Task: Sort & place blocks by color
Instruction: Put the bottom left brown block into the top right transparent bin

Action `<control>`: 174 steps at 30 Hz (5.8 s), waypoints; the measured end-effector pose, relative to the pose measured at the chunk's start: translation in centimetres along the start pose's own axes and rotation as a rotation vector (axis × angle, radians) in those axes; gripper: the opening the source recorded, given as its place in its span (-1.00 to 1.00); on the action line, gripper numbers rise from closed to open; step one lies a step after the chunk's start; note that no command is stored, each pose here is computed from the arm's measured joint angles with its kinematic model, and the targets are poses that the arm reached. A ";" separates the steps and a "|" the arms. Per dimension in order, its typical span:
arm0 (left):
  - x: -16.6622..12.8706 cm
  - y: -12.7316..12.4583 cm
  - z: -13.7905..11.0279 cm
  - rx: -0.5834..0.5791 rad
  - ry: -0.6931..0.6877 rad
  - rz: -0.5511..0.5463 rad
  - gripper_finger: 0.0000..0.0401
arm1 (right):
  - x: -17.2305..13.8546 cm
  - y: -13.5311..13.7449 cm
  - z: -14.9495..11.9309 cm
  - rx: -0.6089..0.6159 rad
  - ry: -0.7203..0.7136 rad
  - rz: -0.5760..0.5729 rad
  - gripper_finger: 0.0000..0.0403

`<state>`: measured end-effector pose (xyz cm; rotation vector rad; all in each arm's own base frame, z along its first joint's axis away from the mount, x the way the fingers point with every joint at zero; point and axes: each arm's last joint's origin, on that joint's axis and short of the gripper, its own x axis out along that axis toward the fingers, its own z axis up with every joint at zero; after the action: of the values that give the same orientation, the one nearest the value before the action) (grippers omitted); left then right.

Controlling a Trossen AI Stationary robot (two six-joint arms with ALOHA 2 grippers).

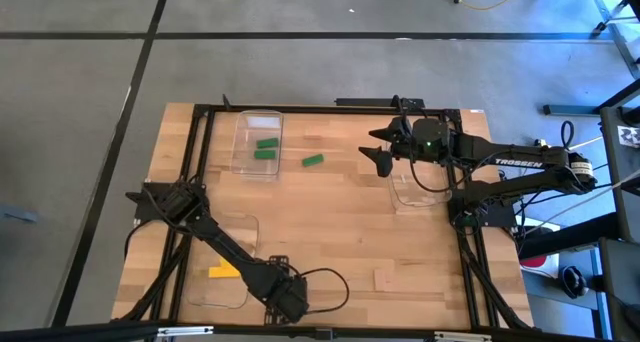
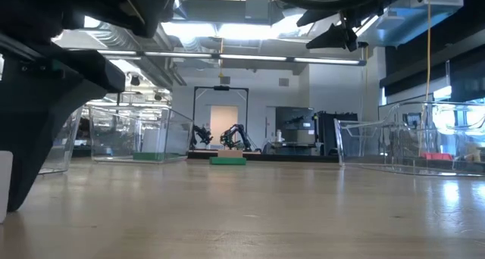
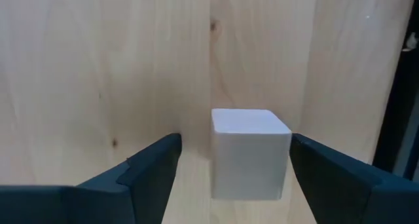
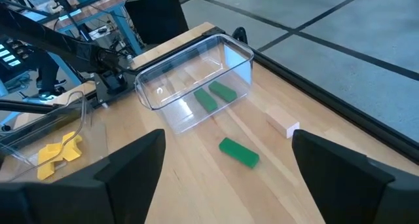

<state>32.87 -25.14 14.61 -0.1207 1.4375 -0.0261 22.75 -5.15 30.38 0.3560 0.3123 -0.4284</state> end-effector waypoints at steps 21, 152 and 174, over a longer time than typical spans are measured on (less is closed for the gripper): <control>-20.2 14.9 1.8 -0.112 -0.472 0.163 -0.41 | 0.0 0.2 -0.1 -0.058 0.028 0.079 0.67; -23.2 29.6 1.0 0.073 -1.313 -0.014 -0.40 | 10.4 5.2 0.0 1.186 -0.114 0.754 -0.32; -30.0 32.0 -0.8 -0.196 -1.467 -0.016 0.43 | 0.4 -7.3 2.7 0.565 -0.013 0.443 -0.32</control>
<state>26.36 9.30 40.96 -0.2421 -0.0310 0.1628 20.37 -12.59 30.70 0.9528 0.0858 -0.0722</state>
